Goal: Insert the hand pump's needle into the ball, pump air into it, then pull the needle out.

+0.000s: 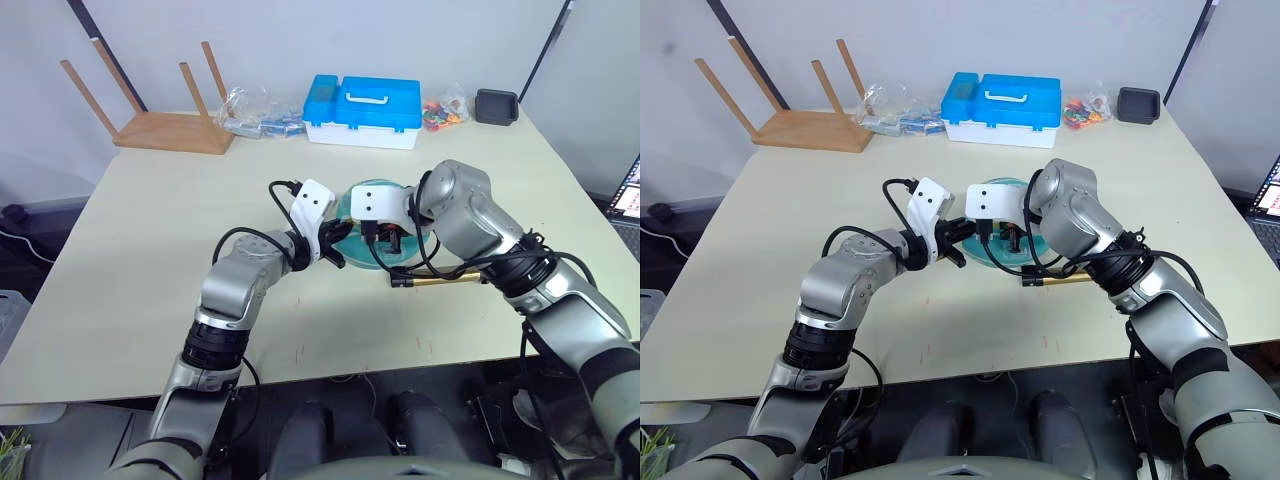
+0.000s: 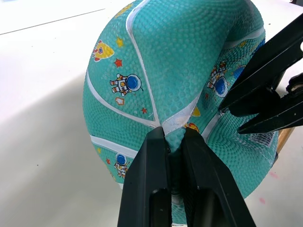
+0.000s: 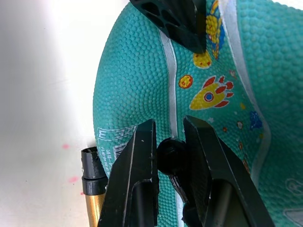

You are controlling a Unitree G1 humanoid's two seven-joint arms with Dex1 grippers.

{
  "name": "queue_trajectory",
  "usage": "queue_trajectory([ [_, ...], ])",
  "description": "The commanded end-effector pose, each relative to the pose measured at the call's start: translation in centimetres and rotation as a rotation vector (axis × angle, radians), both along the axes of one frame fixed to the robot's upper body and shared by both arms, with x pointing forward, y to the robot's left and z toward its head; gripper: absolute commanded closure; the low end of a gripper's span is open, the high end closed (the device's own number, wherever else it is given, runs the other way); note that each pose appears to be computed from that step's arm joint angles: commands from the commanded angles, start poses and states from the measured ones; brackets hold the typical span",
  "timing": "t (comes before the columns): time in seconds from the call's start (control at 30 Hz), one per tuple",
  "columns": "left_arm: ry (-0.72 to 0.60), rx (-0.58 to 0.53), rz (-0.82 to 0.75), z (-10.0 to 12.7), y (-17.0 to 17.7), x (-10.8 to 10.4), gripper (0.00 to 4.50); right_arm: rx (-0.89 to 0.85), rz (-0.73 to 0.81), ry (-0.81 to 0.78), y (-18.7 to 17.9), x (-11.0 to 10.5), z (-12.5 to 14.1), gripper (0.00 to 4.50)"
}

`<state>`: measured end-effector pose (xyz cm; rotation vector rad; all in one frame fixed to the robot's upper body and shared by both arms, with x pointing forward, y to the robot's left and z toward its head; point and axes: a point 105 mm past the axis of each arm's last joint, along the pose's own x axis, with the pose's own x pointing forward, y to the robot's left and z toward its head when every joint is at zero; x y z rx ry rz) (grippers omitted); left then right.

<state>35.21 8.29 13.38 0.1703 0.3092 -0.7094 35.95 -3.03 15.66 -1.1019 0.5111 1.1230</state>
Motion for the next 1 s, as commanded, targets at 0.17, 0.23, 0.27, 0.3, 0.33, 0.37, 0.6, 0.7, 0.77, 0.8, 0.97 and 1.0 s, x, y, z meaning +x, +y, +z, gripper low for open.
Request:
queue_trajectory([
  [0.17,0.065,0.016,-0.016,-1.6,-0.2,-0.5,4.50,-0.023,-0.030,0.023,-1.5,0.2,-1.0,4.14],
  [0.23,0.065,0.017,-0.013,-1.6,-0.2,-0.5,4.50,-0.029,-0.033,0.023,-1.7,0.2,-1.1,4.14],
  [0.27,0.066,0.016,-0.012,-1.6,-0.1,-0.5,4.50,-0.032,-0.034,0.023,-1.8,0.2,-1.1,4.16],
  [0.3,0.066,0.016,-0.010,-1.6,-0.1,-0.5,4.50,-0.034,-0.037,0.024,-1.9,0.2,-1.2,4.17],
  [0.33,0.067,0.017,-0.009,-1.6,0.0,-0.6,4.50,-0.036,-0.038,0.025,-2.0,0.2,-1.2,4.17],
  [0.37,0.068,0.017,-0.007,-1.7,0.0,-0.6,4.50,-0.038,-0.038,0.026,-2.0,0.2,-1.3,4.17],
  [0.6,0.072,0.011,-0.006,-1.8,-0.2,-0.8,4.50,-0.039,-0.043,0.048,-2.2,0.0,-1.8,4.17],
  [0.7,0.073,0.009,-0.006,-1.8,-0.3,-0.9,4.50,-0.040,-0.047,0.065,-2.3,-0.1,-2.3,4.17],
  [0.77,0.073,0.008,-0.007,-1.8,-0.3,-0.9,4.50,-0.044,-0.052,0.075,-2.4,-0.2,-2.7,4.17],
  [0.8,0.074,0.007,-0.007,-1.8,-0.4,-1.0,4.50,-0.047,-0.055,0.080,-2.5,-0.1,-2.9,4.17],
  [0.97,0.077,0.004,-0.007,-1.9,-0.4,-1.1,4.50,-0.057,-0.065,0.092,-2.7,-0.1,-3.5,4.17],
  [1.0,0.078,0.004,-0.007,-1.9,-0.4,-1.1,4.50,-0.059,-0.067,0.093,-2.8,0.0,-3.6,4.17],
])
